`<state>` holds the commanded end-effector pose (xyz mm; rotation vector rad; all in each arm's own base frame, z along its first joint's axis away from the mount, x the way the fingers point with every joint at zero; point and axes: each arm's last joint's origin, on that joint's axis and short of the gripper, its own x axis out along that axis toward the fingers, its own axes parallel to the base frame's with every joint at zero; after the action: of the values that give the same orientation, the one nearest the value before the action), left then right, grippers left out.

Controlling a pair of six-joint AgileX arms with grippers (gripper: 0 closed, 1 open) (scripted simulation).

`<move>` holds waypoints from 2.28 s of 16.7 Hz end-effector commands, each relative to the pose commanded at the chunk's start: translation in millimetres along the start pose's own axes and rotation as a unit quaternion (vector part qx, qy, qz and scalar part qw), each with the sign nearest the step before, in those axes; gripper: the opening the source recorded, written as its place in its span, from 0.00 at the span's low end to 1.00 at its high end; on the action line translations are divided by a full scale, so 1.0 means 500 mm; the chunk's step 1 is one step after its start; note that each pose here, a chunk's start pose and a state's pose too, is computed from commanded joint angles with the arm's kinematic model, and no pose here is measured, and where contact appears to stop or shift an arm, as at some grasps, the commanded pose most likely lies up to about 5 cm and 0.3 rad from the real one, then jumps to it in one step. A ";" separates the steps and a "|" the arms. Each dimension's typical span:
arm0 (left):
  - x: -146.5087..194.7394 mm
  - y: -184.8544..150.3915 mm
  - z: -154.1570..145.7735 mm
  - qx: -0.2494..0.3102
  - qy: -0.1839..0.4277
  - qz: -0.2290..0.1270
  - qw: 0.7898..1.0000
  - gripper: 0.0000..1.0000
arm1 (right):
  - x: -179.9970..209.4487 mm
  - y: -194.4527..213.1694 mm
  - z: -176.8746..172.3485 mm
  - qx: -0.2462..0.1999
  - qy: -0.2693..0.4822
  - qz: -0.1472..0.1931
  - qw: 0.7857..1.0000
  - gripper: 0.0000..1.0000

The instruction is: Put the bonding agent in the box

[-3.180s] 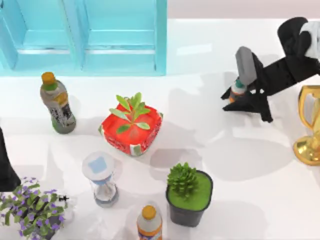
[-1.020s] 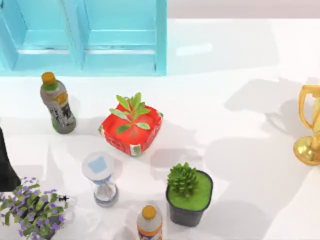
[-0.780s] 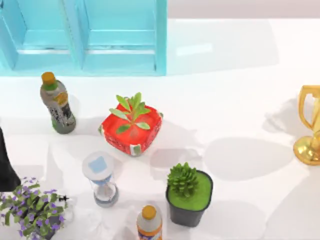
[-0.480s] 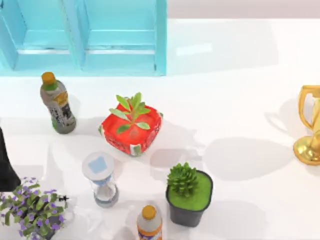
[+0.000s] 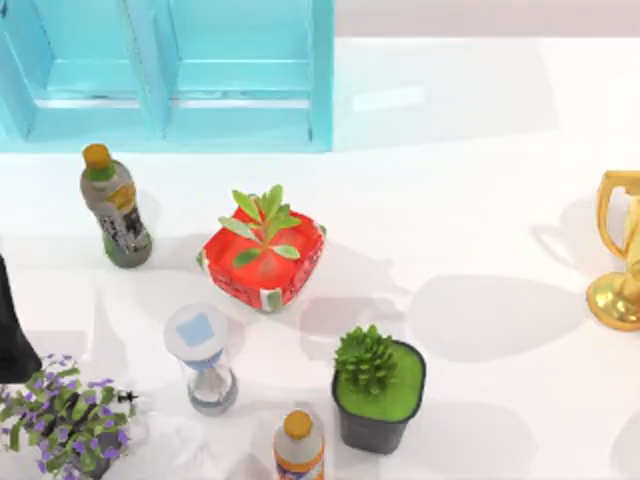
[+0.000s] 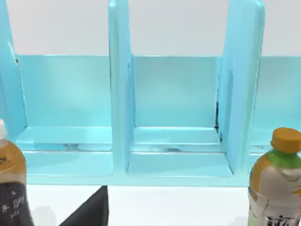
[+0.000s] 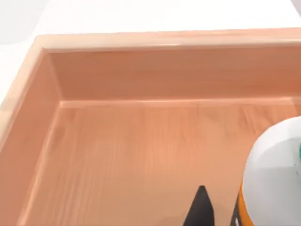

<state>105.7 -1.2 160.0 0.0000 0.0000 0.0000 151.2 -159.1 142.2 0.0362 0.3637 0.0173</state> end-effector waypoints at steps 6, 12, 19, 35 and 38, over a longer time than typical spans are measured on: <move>0.000 0.000 0.000 0.000 0.000 0.000 1.000 1.00 | -0.020 0.020 -0.016 -0.009 -0.020 -0.009 1.000 0.00; 0.000 0.000 0.000 0.000 0.000 0.000 1.000 1.00 | -0.002 0.017 -0.019 -0.007 -0.016 -0.006 1.000 0.00; 0.000 0.000 0.000 0.000 0.000 0.000 1.000 1.00 | 0.058 0.009 -0.028 -0.012 -0.019 -0.008 1.000 0.00; 0.000 0.000 0.000 0.000 0.000 0.000 1.000 1.00 | 0.108 0.018 -0.039 -0.009 -0.020 -0.009 1.000 0.45; 0.000 0.000 0.000 0.000 0.000 0.000 1.000 1.00 | 0.108 0.018 -0.039 -0.009 -0.020 -0.009 1.000 0.68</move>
<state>105.7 -1.2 160.0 0.0000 0.0000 0.0000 194.5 -148.4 105.4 0.0150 0.3241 0.0026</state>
